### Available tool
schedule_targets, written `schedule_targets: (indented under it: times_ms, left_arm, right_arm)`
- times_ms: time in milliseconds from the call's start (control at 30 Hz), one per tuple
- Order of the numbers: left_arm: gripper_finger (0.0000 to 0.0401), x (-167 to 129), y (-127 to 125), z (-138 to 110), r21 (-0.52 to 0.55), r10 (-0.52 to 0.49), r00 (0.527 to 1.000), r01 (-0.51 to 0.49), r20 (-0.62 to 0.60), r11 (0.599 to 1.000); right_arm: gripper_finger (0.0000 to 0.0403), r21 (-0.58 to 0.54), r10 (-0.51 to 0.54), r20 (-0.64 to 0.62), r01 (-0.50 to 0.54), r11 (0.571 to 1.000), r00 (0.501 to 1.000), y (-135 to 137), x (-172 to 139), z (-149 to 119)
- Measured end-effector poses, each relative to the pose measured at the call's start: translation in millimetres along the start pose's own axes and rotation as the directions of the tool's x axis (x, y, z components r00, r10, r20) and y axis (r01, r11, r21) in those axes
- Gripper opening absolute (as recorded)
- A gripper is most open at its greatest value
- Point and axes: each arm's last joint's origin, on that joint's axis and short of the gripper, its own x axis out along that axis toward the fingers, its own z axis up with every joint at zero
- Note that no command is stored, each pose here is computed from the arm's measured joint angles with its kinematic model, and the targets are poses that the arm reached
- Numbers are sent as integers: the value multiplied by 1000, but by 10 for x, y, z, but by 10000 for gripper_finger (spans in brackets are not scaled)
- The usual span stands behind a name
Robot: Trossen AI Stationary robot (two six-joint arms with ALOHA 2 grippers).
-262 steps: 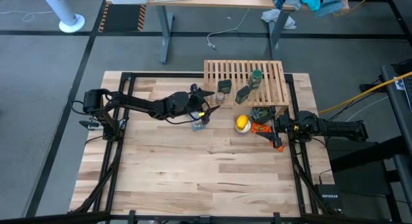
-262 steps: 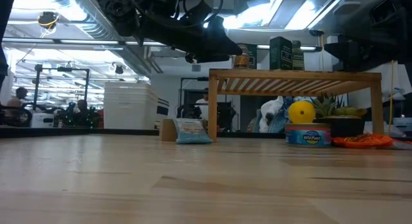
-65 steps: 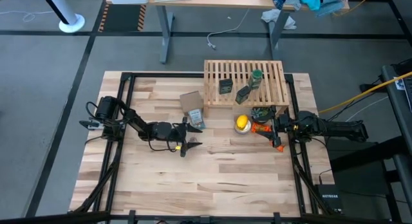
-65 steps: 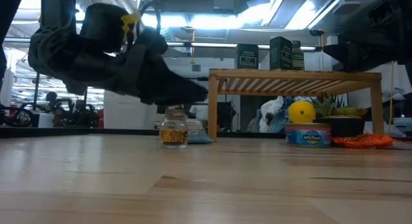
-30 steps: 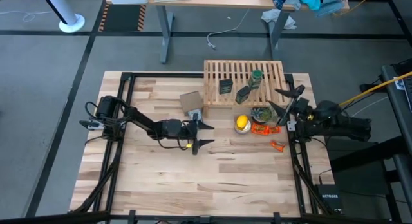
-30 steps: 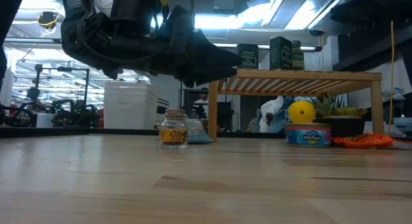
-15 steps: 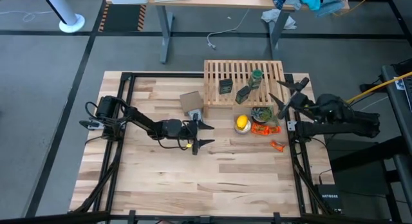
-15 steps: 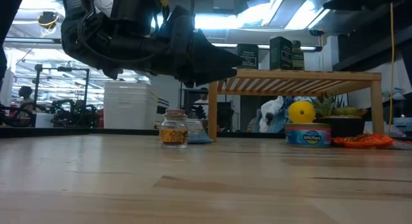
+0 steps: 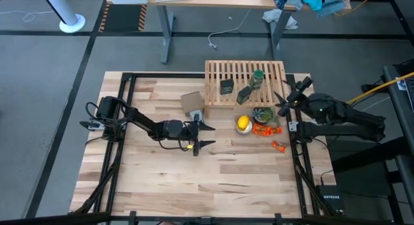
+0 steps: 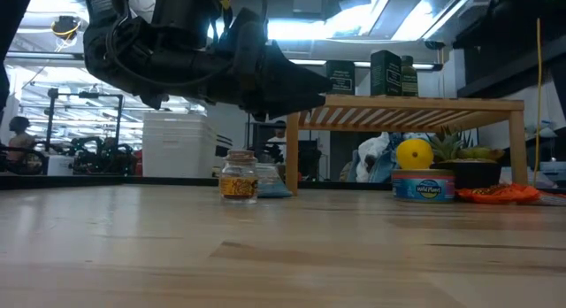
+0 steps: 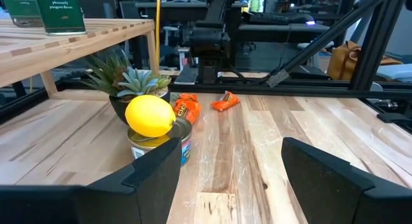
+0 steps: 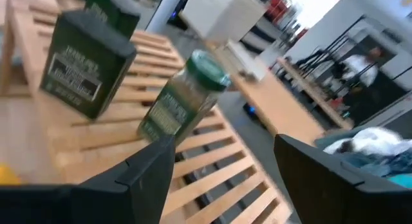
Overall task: Shelf spices
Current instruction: Remove the green seasoning bottle from the shelf
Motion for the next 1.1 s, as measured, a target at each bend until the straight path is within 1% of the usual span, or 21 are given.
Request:
schedule_targets:
  times_ms: [67, 167, 233, 333, 400, 567, 633, 700, 767, 867, 967, 1100]
  left_arm:
    - [260, 0, 0, -1, 0, 0, 1000, 0, -1, 1000]
    - [260, 0, 0, 0, 0, 0, 1000, 0, 0, 1000]
    - [260, 0, 0, 0, 0, 0, 1000, 0, 0, 1000]
    - [260, 0, 0, 0, -4, 0, 1000, 0, 0, 1000]
    - [260, 0, 0, 0, -4, 0, 1000, 0, 0, 1000]
    - [260, 0, -1, 1, -4, -1, 1000, 1, 1, 1000]
    - [260, 0, -1, 1, -4, -1, 1000, 1, 1, 1000]
    - [260, 0, -1, 1, -5, -1, 1000, 1, 1, 1000]
    - [260, -1, -9, 1, -10, -3, 1000, 3, 1, 1000]
    - [260, -3, -27, 0, -20, -8, 1000, 8, 1, 1000]
    - [260, -6, -55, -1, -20, -17, 1000, 17, 0, 1000]
    - [260, -12, -93, -20, -19, -28, 999, 27, -19, 999]
  right_arm:
    - [270, 13, 31, -3, -31, 999, 1000, -10, 5, -21]
    - [270, 41, 81, 32, -83, 996, 996, -46, -8, -36]
    - [270, 36, 97, 46, -98, 995, 994, -75, -18, -53]
    - [270, 50, 31, 26, -32, 998, 999, -143, -28, -84]
    - [270, 68, 18, 22, -19, 998, 1000, -173, -19, -92]
    - [270, 81, 143, 122, -154, 985, 982, -206, 56, -49]
    - [270, 95, 116, 111, -127, 987, 987, -249, 134, -35]
    - [270, 112, 92, 73, -100, 989, 993, -293, 240, -42]
    - [270, 128, 119, 33, -123, 984, 992, -322, 365, -75]
    - [270, 167, 201, 26, -202, 965, 979, -380, 548, -134]
    - [270, 215, 275, 79, -286, 934, 958, -478, 719, -191]
    - [270, 296, 342, 148, -371, 880, 928, -608, 867, -296]
